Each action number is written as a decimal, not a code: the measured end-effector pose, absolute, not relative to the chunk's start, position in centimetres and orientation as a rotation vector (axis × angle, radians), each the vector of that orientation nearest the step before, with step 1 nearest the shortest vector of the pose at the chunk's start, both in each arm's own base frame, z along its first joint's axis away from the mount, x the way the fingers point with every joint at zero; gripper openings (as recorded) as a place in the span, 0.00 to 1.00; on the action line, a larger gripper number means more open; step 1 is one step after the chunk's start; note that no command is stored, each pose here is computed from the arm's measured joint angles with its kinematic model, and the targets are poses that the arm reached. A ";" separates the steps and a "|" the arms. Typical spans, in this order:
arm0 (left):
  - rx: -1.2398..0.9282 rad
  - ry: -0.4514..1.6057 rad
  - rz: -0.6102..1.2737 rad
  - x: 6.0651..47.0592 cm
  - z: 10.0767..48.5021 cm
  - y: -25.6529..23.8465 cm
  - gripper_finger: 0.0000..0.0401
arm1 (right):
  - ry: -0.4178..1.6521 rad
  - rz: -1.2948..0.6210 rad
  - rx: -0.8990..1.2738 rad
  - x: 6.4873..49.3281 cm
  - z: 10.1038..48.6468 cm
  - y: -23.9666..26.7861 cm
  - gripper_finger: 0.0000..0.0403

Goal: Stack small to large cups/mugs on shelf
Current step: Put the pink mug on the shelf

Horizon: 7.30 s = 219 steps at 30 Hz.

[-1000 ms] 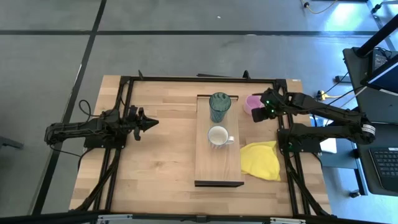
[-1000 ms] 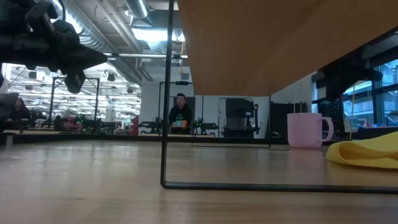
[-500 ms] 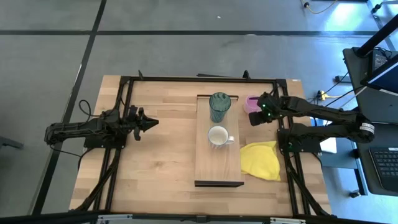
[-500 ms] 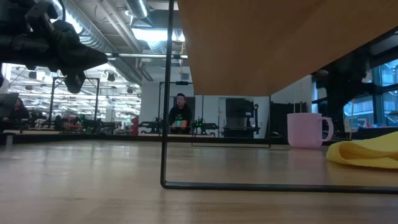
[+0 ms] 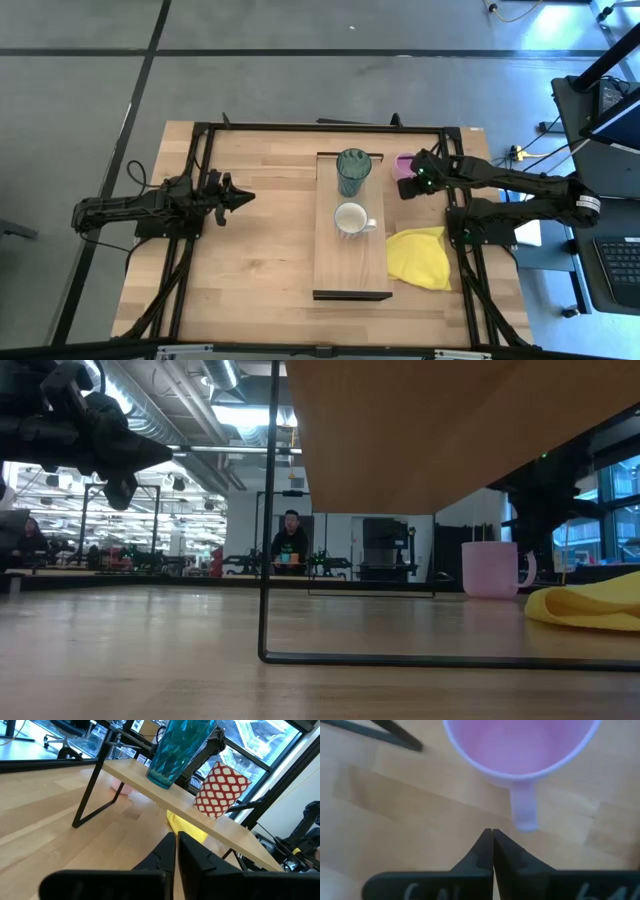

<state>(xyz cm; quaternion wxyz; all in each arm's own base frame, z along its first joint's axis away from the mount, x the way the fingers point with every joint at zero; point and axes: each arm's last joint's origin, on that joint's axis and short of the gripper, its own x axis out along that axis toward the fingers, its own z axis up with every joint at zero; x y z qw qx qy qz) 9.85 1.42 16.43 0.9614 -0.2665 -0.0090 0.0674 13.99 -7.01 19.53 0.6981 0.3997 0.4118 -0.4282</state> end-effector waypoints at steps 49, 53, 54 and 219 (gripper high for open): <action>-0.540 -0.018 0.137 9.9 16.4 1.4 0.01 | 0.850 -1.271 0.629 11.5 20.0 -11.7 0.00; -0.540 -0.019 0.137 9.8 16.4 1.4 0.00 | 0.826 -1.262 0.616 11.4 20.1 -12.2 0.00; -0.540 -0.018 0.137 9.8 16.4 1.4 0.00 | 0.815 -1.256 0.620 11.4 20.2 -12.3 0.00; -0.540 -0.019 0.137 9.8 16.4 1.4 0.05 | 1.129 -0.329 0.668 20.5 39.3 9.9 0.03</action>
